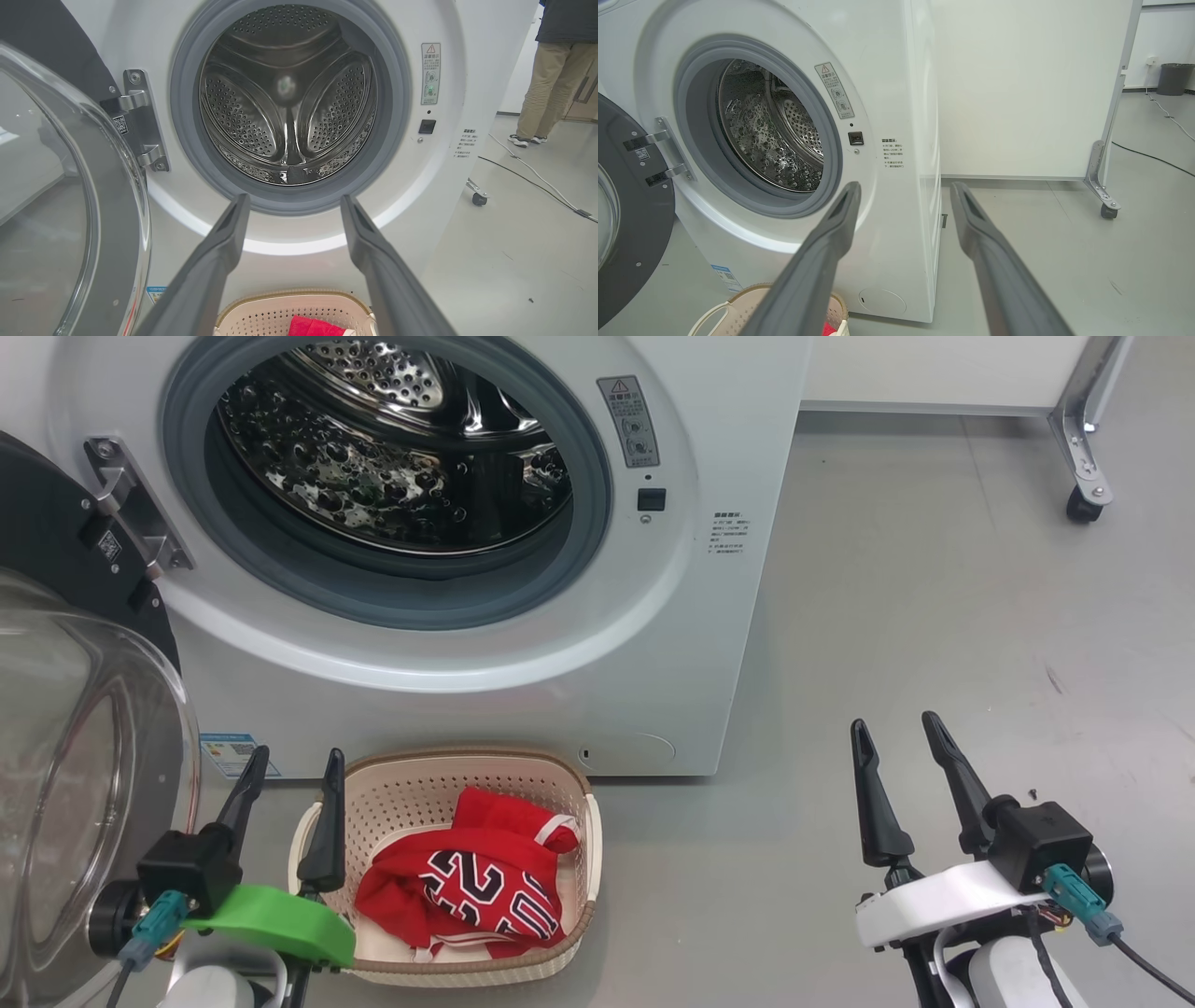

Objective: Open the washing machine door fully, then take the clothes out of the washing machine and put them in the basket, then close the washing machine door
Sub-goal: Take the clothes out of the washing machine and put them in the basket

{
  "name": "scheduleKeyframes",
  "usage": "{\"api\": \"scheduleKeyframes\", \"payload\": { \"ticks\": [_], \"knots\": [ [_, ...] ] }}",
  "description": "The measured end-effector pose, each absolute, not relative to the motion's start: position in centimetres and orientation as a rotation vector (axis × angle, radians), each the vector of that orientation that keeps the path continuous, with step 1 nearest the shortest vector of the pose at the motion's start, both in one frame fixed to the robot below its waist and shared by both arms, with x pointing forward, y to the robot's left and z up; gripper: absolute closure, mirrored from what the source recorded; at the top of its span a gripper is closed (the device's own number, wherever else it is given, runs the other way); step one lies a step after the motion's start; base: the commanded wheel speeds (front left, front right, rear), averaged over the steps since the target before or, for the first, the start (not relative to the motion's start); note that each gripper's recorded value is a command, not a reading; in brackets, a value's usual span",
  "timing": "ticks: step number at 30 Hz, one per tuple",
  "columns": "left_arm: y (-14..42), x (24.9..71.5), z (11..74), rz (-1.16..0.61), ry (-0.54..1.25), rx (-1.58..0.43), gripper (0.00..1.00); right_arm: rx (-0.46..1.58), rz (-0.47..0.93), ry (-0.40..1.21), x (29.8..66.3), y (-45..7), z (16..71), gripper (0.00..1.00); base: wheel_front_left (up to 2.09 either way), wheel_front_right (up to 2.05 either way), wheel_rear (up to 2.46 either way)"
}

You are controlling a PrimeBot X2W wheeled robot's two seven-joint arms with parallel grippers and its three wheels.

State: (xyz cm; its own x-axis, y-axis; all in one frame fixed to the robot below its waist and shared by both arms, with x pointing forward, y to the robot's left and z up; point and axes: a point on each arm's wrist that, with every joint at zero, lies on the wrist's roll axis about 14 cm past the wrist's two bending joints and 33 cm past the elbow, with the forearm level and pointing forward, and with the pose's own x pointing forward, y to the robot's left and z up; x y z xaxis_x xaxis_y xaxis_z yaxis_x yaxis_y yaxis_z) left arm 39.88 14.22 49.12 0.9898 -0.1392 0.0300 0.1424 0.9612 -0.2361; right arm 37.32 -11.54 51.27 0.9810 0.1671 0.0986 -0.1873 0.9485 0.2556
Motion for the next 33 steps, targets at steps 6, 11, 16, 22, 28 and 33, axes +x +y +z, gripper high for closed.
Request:
{"api": "scheduleKeyframes", "payload": {
  "ticks": [6,11,16,22,28,33],
  "knots": [
    [14.4,39.5,49.3,-0.128,-0.021,-0.249,0.0,0.262,0.187,-0.072,37.3,-11.4,51.1,0.0,0.0,0.0,0.0],
    [14.7,39.6,49.8,-0.116,-0.039,-0.252,0.0,0.263,0.19,-0.073,37.4,-11.4,51.1,0.0,0.0,0.0,0.0],
    [15.1,39.7,50.3,-0.101,-0.059,-0.259,0.0,0.264,0.189,-0.071,37.4,-11.4,51.0,0.0,0.0,0.0,0.0],
    [15.1,39.5,50.4,-0.1,-0.063,-0.26,0.0,0.258,0.186,-0.073,37.4,-11.5,51.1,0.0,0.0,0.0,0.0],
    [15.1,39.4,50.4,-0.1,-0.063,-0.262,0.0,0.261,0.191,-0.073,37.5,-11.5,51.1,0.0,0.0,0.0,0.0],
    [15.1,39.3,50.0,-0.098,-0.053,-0.263,0.0,0.261,0.189,-0.07,37.5,-11.6,50.9,0.0,0.0,0.0,0.0]
  ]
}}
